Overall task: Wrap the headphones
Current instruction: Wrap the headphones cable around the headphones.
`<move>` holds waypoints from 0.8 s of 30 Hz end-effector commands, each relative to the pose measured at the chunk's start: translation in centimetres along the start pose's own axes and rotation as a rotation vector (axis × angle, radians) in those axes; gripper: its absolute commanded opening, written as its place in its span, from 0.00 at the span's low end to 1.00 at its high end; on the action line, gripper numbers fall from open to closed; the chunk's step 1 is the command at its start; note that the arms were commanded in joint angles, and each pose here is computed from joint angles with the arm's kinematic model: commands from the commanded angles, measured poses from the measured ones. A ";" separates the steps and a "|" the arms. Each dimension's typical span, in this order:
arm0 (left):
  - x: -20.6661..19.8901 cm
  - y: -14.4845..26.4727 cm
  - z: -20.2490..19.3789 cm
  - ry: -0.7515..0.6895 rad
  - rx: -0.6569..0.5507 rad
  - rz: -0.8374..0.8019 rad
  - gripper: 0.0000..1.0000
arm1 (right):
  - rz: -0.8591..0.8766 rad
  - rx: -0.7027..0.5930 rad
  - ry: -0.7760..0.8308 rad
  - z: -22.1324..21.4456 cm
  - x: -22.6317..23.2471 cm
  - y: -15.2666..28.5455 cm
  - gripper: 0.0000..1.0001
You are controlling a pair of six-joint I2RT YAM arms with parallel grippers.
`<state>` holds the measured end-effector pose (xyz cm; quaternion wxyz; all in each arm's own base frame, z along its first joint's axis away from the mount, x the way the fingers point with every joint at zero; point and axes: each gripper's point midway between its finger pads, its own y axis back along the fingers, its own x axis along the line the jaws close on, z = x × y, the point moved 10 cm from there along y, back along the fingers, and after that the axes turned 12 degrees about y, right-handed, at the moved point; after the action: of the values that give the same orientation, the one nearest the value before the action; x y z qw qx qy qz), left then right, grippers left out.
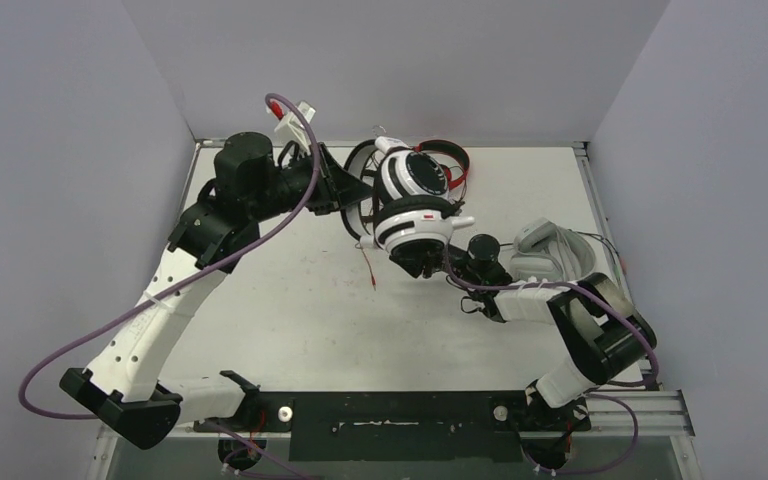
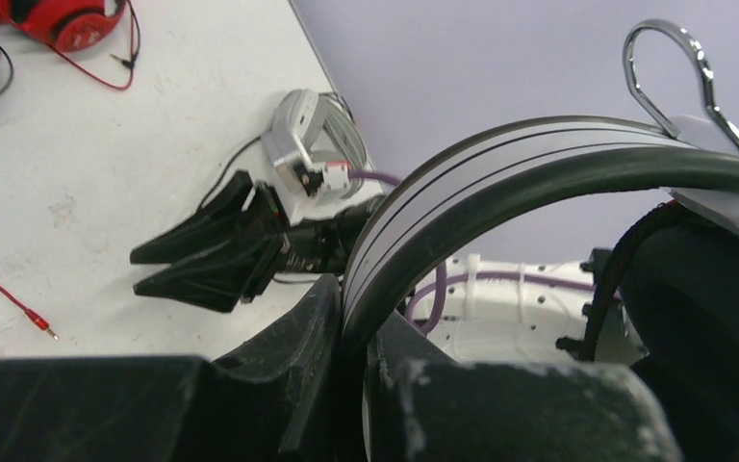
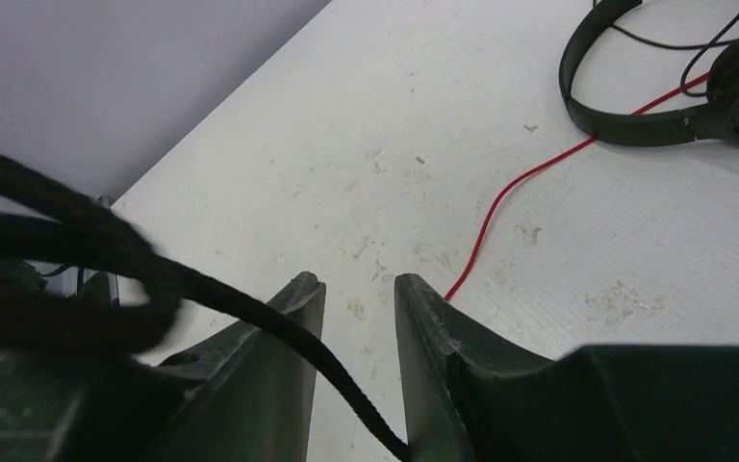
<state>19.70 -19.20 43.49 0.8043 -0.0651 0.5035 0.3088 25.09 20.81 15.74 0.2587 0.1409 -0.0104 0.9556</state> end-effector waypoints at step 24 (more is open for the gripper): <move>8.8 2.6 14.4 -0.042 -0.878 0.628 0.00 | 0.392 -0.003 0.012 2.6 14.4 4.2 0.32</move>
<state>31.22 -9.26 41.65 0.6229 -0.1902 0.3804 0.6566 12.53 24.15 19.54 0.0897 0.1474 -0.0350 0.9844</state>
